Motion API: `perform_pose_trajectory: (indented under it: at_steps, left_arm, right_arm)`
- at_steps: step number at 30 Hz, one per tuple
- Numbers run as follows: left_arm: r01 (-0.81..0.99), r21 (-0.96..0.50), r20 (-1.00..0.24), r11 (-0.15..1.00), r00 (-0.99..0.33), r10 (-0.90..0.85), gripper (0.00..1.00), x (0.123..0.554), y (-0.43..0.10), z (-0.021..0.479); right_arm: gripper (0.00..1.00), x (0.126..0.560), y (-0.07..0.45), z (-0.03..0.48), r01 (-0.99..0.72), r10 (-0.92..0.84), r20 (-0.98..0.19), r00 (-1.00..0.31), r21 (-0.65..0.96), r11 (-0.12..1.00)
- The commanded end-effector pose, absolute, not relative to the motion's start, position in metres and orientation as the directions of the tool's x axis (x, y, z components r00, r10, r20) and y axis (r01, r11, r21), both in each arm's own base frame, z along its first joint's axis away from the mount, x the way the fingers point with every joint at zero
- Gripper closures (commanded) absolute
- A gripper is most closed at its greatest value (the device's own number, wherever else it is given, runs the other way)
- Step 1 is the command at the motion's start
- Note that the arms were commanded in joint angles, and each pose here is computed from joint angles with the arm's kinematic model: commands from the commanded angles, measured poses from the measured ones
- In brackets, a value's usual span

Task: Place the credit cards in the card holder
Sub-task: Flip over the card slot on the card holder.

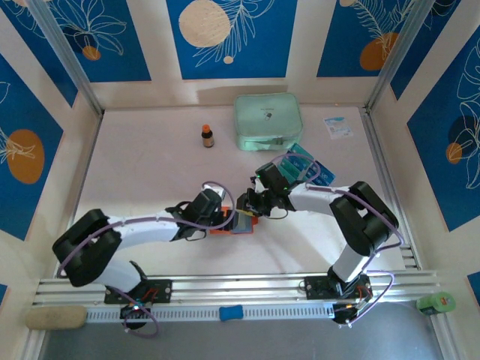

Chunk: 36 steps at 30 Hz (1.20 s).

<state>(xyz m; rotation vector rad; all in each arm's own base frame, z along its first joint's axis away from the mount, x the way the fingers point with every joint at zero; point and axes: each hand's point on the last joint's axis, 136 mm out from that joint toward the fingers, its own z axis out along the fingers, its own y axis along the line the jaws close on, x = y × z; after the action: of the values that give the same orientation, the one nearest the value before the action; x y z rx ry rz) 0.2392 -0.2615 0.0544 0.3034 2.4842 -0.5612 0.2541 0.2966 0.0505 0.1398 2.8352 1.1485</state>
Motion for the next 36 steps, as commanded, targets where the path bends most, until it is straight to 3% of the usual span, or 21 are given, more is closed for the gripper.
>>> perform_pose_trajectory:
  at_steps: [1,3,12,24,36]
  left_arm:
    - [0.314,-0.298,-0.609,0.901,-0.79,0.074,0.06,0.239,-0.249,0.07]
    - [0.302,-0.292,-0.635,0.907,-0.771,0.052,0.01,0.241,-0.242,0.082]
    - [0.226,-0.277,-0.705,0.934,-0.709,-0.037,0.0,0.246,-0.205,0.112]
    - [0.181,-0.277,-0.704,0.944,-0.707,-0.071,0.0,0.239,-0.179,0.108]
    - [0.185,-0.259,-0.632,0.948,-0.775,-0.021,0.0,0.23,-0.183,0.068]
  right_arm:
    - [0.67,0.254,0.309,0.078,0.031,0.102,-0.049,-0.994,0.746,0.665]
    - [0.6,0.252,0.312,0.083,0.026,0.098,-0.051,-0.994,0.751,0.659]
    - [0.39,0.248,0.334,0.094,0.023,0.088,-0.043,-0.995,0.769,0.639]
    - [0.34,0.256,0.373,0.074,0.076,0.088,0.026,-0.996,0.776,0.626]
    - [0.34,0.263,0.372,0.063,0.14,0.14,0.068,-0.988,0.782,0.608]
